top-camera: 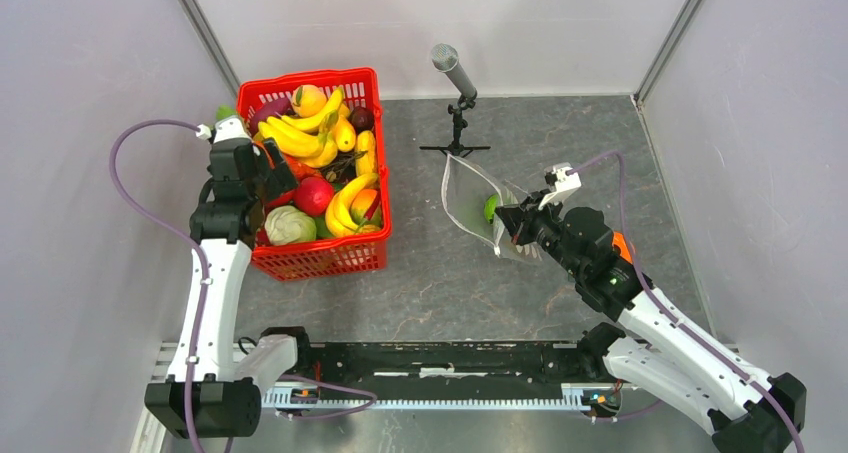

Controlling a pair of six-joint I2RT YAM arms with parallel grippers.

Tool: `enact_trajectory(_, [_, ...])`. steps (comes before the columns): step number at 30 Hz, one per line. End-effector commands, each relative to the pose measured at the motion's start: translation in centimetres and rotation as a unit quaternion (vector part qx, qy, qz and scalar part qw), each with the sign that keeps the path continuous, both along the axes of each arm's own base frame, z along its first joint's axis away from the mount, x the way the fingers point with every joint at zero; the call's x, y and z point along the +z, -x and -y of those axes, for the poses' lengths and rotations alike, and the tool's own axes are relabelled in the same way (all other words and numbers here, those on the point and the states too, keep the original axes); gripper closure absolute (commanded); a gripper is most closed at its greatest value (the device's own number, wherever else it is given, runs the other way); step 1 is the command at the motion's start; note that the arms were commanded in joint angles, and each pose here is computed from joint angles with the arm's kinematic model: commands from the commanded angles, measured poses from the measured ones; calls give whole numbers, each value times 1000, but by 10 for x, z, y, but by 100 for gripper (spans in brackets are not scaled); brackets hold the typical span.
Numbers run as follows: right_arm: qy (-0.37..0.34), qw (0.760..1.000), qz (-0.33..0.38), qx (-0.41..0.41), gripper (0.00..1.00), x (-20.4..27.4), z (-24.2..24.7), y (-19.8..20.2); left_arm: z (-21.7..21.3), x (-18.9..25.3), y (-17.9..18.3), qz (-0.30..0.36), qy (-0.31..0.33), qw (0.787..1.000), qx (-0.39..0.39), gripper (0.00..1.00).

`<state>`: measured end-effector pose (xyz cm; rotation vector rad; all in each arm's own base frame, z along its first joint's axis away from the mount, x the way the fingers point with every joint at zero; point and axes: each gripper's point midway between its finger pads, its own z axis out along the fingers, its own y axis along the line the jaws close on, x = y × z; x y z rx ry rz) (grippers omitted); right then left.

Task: Place the food in the zip-top bag and seal the zipper
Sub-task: Pick up the fake fruit from the bin, then place the fake fruit in the zipper food storage bag.

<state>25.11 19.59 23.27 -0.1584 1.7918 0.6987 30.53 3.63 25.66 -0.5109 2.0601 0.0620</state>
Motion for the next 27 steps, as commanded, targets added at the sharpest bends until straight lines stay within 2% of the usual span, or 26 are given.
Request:
enact_trajectory(1, [-7,1000,19,-1,100,16,-2,-3,12,10,4,22,13,999,-35,21])
enact_trajectory(7, [-9,1000,21,-2,100,18,-2,-4,0,15,11,29,-11,999,-10,37])
enact_trajectory(17, [-13,1000,16,0,100,14,-4,-4,42,77,10,144,52,983,-102,42])
enact_trajectory(21, [-12,1000,16,0,100,14,-3,-4,89,104,9,205,123,950,-203,47])
enact_trajectory(25, [-17,1000,15,-3,100,13,-3,-4,143,129,14,249,202,895,-310,48])
enact_trajectory(27, [-21,1000,15,0,100,12,-4,-3,164,135,17,250,214,875,-354,48])
